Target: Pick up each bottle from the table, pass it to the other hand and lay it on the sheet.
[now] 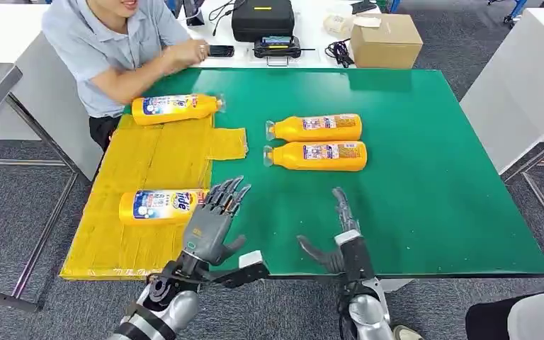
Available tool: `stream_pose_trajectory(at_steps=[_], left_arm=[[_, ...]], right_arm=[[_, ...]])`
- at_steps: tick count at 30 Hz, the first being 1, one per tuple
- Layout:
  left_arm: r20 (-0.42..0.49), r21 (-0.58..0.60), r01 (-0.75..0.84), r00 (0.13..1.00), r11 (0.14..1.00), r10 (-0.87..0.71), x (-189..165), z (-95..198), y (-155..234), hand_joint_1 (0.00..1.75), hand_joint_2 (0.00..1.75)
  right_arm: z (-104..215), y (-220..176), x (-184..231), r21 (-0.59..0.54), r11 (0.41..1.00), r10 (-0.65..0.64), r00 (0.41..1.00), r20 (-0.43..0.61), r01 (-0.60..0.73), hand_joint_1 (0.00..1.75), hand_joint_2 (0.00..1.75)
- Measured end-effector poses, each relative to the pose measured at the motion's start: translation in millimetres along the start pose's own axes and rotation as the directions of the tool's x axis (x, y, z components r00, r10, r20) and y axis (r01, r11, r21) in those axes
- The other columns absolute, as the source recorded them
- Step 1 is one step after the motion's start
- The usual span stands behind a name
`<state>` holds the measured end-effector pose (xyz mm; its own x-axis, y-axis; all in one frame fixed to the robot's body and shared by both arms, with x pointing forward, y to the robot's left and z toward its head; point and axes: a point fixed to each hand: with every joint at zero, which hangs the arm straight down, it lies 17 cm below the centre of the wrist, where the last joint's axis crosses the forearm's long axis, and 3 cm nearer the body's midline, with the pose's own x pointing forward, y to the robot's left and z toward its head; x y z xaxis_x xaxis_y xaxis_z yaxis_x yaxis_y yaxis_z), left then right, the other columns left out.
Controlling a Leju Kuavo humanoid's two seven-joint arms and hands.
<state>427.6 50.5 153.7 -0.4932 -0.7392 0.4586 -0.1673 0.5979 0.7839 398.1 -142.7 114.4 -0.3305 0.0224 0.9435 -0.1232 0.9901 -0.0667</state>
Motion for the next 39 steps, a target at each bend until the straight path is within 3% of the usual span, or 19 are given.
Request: stream_pose_trajectory(at_steps=[3,7,9,12,19,39], left_arm=[[0.014,0.061,-0.072,0.997,0.996,0.072,10,2,12,0.00,1.75],[0.038,0.136,-0.211,0.977,0.968,0.208,25,5,27,0.00,1.75],[0.030,0.148,-0.385,0.922,0.911,0.385,32,4,30,0.00,1.75],[-0.032,0.153,-0.577,0.809,0.802,0.587,32,9,24,0.00,1.75],[-0.062,0.186,-0.654,0.737,0.733,0.673,30,31,21,0.00,1.75],[-0.063,0.196,-0.663,0.727,0.723,0.684,30,35,23,0.00,1.75]], right_arm=[[0,-7,6,-0.045,0.999,0.025,1.000,0.007,-0.025,0.00,1.75],[-3,-25,27,-0.171,0.973,0.169,0.984,0.059,-0.157,0.00,1.75],[-4,-34,42,-0.238,0.946,0.245,0.965,0.093,-0.218,0.00,1.75],[-5,-39,41,-0.266,0.942,0.228,0.972,0.065,-0.203,0.00,1.75],[8,-34,35,-0.252,0.945,0.218,0.976,0.009,-0.209,0.00,1.75],[12,-33,37,-0.252,0.946,0.214,0.977,0.007,-0.205,0.00,1.75]])
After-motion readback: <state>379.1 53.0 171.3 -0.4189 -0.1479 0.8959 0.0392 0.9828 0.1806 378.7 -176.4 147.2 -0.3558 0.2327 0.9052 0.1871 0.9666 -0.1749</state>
